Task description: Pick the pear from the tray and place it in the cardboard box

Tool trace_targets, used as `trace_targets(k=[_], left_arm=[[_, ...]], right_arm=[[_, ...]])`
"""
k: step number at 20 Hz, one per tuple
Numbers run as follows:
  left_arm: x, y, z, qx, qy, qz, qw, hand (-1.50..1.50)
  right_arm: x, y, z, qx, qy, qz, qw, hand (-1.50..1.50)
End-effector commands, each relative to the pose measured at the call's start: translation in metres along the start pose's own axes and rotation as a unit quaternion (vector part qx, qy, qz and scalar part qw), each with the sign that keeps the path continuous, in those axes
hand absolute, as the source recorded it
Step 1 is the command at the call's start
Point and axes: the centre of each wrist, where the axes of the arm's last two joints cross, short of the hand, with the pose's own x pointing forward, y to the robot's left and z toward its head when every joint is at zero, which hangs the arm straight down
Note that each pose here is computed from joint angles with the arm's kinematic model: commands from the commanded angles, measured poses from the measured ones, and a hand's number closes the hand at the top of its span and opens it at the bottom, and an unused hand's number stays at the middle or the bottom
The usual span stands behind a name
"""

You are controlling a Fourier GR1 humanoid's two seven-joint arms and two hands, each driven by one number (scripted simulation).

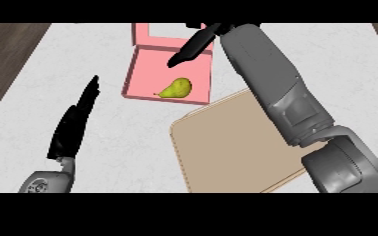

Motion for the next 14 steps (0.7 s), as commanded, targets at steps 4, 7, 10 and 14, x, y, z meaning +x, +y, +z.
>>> trace_targets(k=[4, 7, 10, 14], left_arm=[[0.004, 0.008, -0.001, 0.003, -0.020, -0.008, 0.9998, 0.00], [0.008, 0.010, -0.004, -0.006, -0.015, -0.013, 0.9998, 0.00], [0.012, 0.000, -0.005, -0.008, -0.029, -0.001, 0.9995, 0.00], [0.016, -0.001, -0.006, -0.018, -0.032, -0.003, 0.9993, 0.00]], right_arm=[[0.014, -0.073, 0.030, -0.104, 0.026, -0.027, 0.994, -1.50], [0.019, -0.107, 0.054, -0.127, 0.007, -0.041, 0.991, -1.50], [0.020, -0.130, 0.075, -0.129, 0.009, -0.029, 0.991, -1.50], [0.023, -0.152, 0.096, -0.119, 0.003, -0.018, 0.993, -1.50]])
